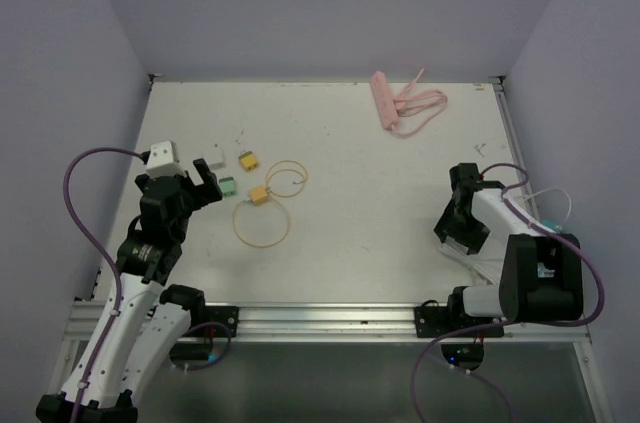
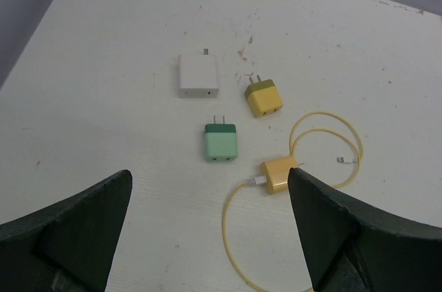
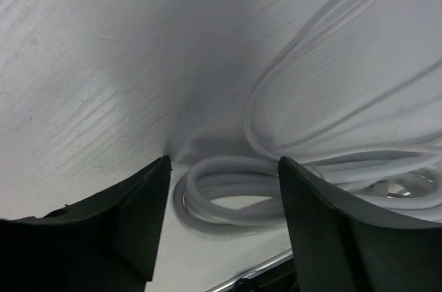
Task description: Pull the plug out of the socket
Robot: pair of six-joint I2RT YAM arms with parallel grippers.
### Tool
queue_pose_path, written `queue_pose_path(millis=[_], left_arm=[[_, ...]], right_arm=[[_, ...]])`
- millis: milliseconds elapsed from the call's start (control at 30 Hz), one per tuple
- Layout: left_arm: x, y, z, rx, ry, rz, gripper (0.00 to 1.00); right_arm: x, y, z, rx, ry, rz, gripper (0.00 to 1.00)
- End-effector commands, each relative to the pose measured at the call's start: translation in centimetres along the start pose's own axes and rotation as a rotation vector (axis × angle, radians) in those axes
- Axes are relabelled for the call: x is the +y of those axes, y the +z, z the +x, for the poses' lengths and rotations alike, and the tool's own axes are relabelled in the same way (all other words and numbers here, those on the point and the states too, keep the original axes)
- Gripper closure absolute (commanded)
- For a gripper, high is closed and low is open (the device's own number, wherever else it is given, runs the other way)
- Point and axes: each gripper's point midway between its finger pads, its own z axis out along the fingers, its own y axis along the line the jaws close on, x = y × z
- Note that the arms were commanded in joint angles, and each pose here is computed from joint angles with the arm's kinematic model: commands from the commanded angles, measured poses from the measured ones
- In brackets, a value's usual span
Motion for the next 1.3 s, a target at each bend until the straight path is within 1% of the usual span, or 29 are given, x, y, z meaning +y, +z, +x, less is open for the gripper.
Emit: queue_pose_path(millis=[0, 33, 67, 100, 133, 267, 333, 367, 400, 500, 600, 633, 667, 733, 800, 867, 900, 1033, 1133, 1200, 1233, 1267], left_arm=[[-0.4, 0.2, -0.7, -0.036, 0.006, 0.016, 0.02], [-0.4, 0.2, -0.7, -0.036, 0.005, 0.017, 0.02], [-0.4, 0.2, -0.6, -0.032, 0.006, 0.016, 0.02], [-0.4, 0.3, -0.6, -0.032, 0.006, 0.016, 0.02], [-0.4, 0.3, -0.6, -0.032, 0.008, 0.016, 0.02], [-0.4, 0.3, -0.6, -0.03, 0.007, 0.016, 0.02], [-0.4, 0.3, -0.6, -0.03, 0.008, 0.016, 0.02], [-0.4, 0.4, -0.6, -0.029, 0.009, 0.014, 0.02], [-0.4, 0.4, -0.6, -0.03, 0.007, 0.012, 0.02], [-0.3, 0.4, -0.5, -0.027, 0.01, 0.008, 0.02], [-0.4, 0.4, -0.5, -0.025, 0.01, 0.012, 0.02], [-0.4, 0.4, -0.5, -0.025, 0.009, 0.014, 0.02], [-0.4, 0.4, -0.6, -0.029, 0.007, 0.015, 0.02], [-0.4, 0.4, -0.6, -0.03, 0.008, 0.017, 0.02], [-0.4, 0.3, -0.6, -0.03, 0.007, 0.016, 0.02], [-0.4, 0.2, -0.7, -0.034, 0.005, 0.017, 0.02], [-0.4, 0.2, -0.7, -0.035, 0.007, 0.015, 0.02], [-0.4, 0.2, -0.8, -0.039, 0.005, 0.018, 0.02], [-0.4, 0.1, -0.8, -0.042, 0.003, 0.021, 0.02], [-0.4, 0.0, -0.9, -0.044, 0.004, 0.022, 0.02], [-0.4, 0.0, -0.8, -0.043, 0.003, 0.021, 0.02], [-0.4, 0.0, -0.9, -0.044, 0.004, 0.021, 0.02]], right_arm=[[3.7, 0.4, 1.8, 0.079, -0.005, -0.201, 0.36], [4.0, 0.5, 2.1, 0.085, -0.013, -0.21, 0.42], [4.3, 0.7, 2.4, 0.088, -0.019, -0.214, 0.51], [4.7, 0.6, 2.7, 0.085, -0.041, -0.219, 0.54], [5.0, 0.6, 2.7, 0.08, -0.056, -0.218, 0.6], [7.1, 0.0, 3.3, 0.074, -0.111, -0.24, 0.75], [8.6, -0.4, 4.3, 0.083, -0.15, -0.258, 0.79], [9.3, -0.7, 4.4, 0.082, -0.144, -0.269, 0.79], [9.8, -0.8, 5.0, 0.083, -0.17, -0.271, 0.79], [9.1, -1.3, 4.1, 0.025, -0.181, -0.196, 0.73], [6.4, -3.0, 1.1, -0.112, -0.164, -0.081, 0.53], [5.9, -3.9, 0.3, -0.151, -0.159, -0.078, 0.4], [5.1, -4.9, -0.8, -0.193, -0.177, -0.042, 0.34], [4.4, -5.8, -1.5, -0.212, -0.194, -0.02, 0.23], [3.5, -6.4, -1.5, -0.207, -0.215, 0.013, 0.21], [2.4, -6.4, -0.9, -0.189, -0.206, 0.052, 0.17], [1.9, -6.3, -0.7, -0.179, -0.198, 0.071, 0.17], [0.1, -6.0, 0.6, -0.134, -0.125, 0.139, 0.05], [-1.2, -5.0, 0.9, -0.098, -0.007, 0.147, 0.05], [-1.3, -4.7, 0.7, -0.095, 0.054, 0.114, 0.06], [-1.4, -4.1, 1.2, -0.069, 0.077, 0.102, 0.07], [-1.5, -3.6, 1.1, -0.057, 0.137, 0.09, 0.07]])
